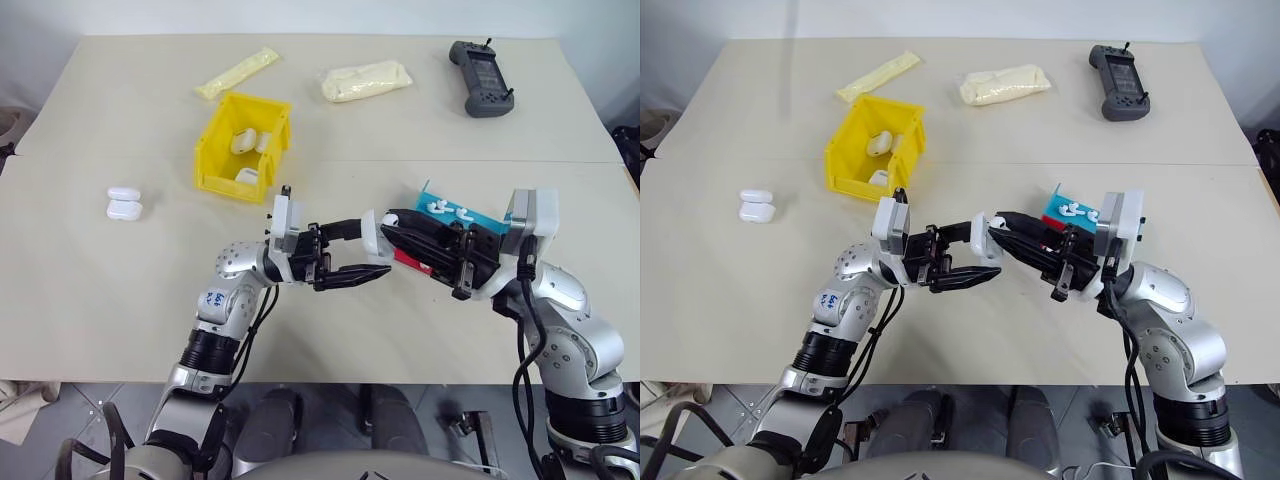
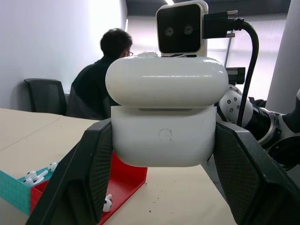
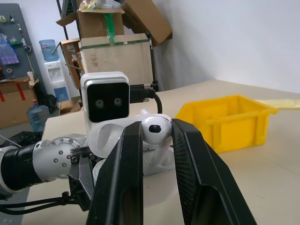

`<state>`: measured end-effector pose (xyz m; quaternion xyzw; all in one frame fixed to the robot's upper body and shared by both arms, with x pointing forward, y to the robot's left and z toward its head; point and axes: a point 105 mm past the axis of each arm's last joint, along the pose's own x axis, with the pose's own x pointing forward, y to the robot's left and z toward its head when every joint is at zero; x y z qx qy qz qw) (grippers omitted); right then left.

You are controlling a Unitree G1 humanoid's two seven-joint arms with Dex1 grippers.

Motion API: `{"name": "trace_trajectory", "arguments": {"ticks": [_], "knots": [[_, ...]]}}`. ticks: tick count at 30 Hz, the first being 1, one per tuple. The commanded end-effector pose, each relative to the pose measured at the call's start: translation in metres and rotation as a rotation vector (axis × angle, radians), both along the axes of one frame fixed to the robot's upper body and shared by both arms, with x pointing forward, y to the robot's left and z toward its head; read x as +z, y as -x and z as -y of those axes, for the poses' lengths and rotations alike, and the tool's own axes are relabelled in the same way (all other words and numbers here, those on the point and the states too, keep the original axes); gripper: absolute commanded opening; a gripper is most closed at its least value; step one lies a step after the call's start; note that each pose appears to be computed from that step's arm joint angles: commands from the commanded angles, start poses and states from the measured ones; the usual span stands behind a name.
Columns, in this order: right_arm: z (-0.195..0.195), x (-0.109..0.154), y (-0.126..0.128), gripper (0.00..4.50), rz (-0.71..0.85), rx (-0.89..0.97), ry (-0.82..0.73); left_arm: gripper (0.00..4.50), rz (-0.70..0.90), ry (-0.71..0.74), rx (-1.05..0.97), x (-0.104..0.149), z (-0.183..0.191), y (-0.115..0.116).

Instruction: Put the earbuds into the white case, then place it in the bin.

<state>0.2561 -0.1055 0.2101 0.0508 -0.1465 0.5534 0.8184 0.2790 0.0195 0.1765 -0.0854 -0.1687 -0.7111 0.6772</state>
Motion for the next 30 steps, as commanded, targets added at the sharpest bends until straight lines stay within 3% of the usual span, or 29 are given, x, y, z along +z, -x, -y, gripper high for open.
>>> {"name": "trace_trajectory", "arguments": {"ticks": [1, 9, 17, 23, 30], "knots": [[-0.006, -0.007, -0.003, 0.52, -0.025, 0.004, 0.013, 2.79, 0.103, 0.065, -0.024, 0.024, 0.002, 0.007], [-0.008, -0.007, -0.006, 0.52, -0.029, 0.003, -0.007, 2.79, 0.103, 0.063, -0.028, 0.023, 0.003, 0.008], [-0.009, -0.03, 0.005, 0.52, -0.06, 0.061, 0.122, 2.79, 0.109, 0.09, 0.009, 0.03, 0.001, 0.002], [-0.005, -0.029, 0.001, 0.52, -0.108, 0.066, 0.122, 2.79, 0.118, 0.088, 0.003, 0.03, 0.001, 0.001], [0.002, -0.02, 0.0, 2.74, -0.103, 0.079, 0.148, 2.79, 0.126, 0.089, -0.005, 0.03, 0.002, 0.001]]}}
